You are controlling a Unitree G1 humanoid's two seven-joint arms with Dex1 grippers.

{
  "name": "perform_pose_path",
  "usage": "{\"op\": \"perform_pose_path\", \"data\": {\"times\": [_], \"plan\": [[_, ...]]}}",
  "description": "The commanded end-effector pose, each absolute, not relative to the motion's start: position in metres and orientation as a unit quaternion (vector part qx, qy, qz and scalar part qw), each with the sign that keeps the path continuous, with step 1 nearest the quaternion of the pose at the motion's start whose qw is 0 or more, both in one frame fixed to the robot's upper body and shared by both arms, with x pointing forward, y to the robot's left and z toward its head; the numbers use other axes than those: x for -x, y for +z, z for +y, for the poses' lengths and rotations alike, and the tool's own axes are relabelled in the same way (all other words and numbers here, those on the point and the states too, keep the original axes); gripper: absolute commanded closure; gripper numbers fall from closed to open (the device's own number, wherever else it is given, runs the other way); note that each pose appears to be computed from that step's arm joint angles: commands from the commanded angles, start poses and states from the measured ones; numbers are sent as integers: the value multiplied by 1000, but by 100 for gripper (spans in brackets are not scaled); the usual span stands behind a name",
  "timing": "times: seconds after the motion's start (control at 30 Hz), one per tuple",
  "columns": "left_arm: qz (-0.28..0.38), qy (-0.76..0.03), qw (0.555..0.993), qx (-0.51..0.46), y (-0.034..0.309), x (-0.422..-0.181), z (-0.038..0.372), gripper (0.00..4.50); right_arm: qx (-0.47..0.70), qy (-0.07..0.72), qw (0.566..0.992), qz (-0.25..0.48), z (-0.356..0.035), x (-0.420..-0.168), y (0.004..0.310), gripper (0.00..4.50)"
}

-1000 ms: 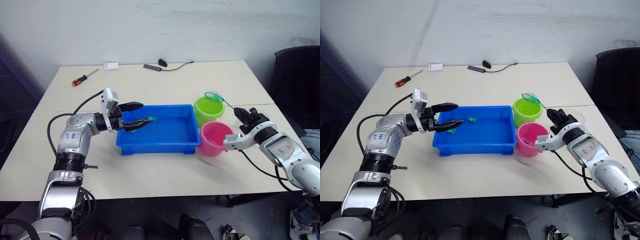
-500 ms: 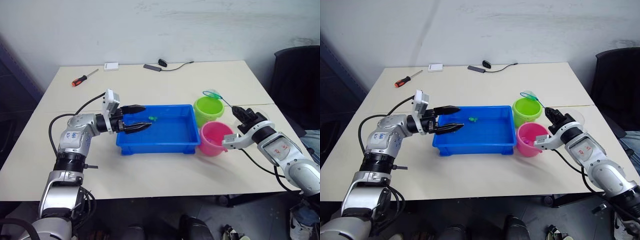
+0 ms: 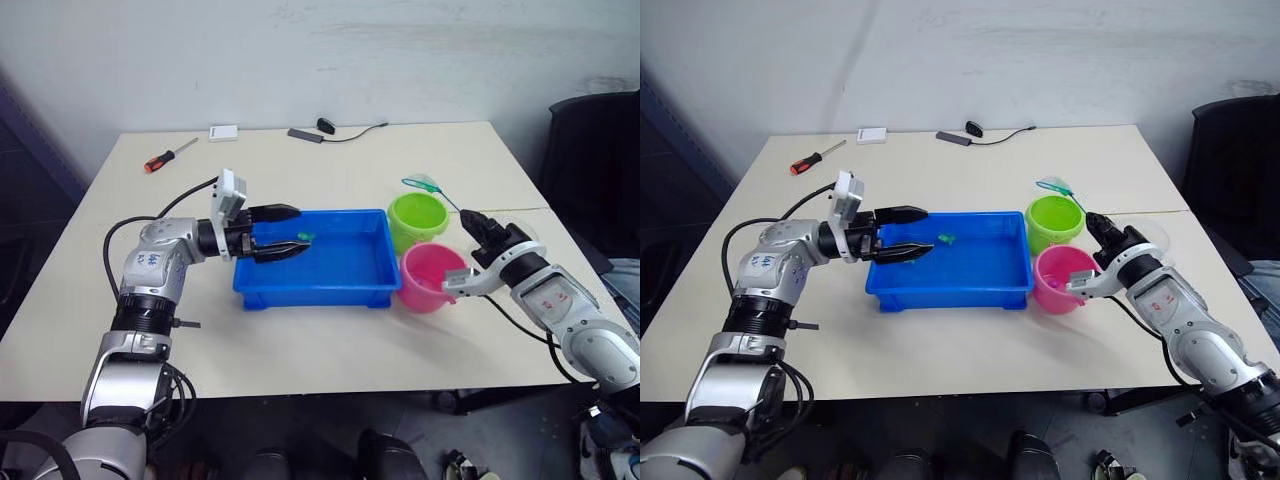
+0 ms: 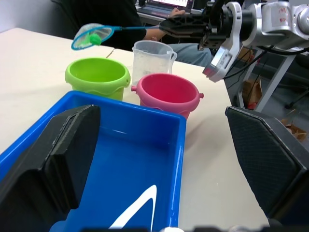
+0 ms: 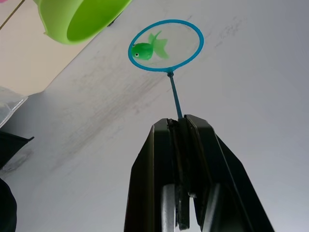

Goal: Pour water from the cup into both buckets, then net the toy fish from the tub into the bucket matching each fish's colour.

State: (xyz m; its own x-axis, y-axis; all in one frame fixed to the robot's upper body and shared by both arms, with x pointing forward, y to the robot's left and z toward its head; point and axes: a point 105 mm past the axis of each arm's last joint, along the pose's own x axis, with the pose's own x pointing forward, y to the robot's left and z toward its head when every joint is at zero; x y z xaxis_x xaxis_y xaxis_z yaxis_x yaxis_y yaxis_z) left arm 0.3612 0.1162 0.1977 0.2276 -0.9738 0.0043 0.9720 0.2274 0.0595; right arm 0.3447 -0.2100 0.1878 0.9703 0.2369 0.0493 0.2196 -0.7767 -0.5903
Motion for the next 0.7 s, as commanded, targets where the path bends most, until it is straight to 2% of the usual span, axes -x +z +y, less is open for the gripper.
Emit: {"op": "perform_pose_path", "data": {"times": [0.03, 0.53, 0.6, 0.7], "plan": [[-43, -627, 777, -34, 210, -362, 113, 2, 944, -6, 304, -131, -209, -342, 192, 450], [-59, -633, 770, -50, 220, -371, 110, 2, 950, -22, 285, -128, -209, -339, 177, 450], [-59, -633, 770, -50, 220, -371, 110, 2, 947, -24, 295, -122, -211, -339, 177, 450], [-57, -633, 771, -47, 216, -370, 112, 2, 935, -24, 332, -123, -208, -340, 185, 450]]}}
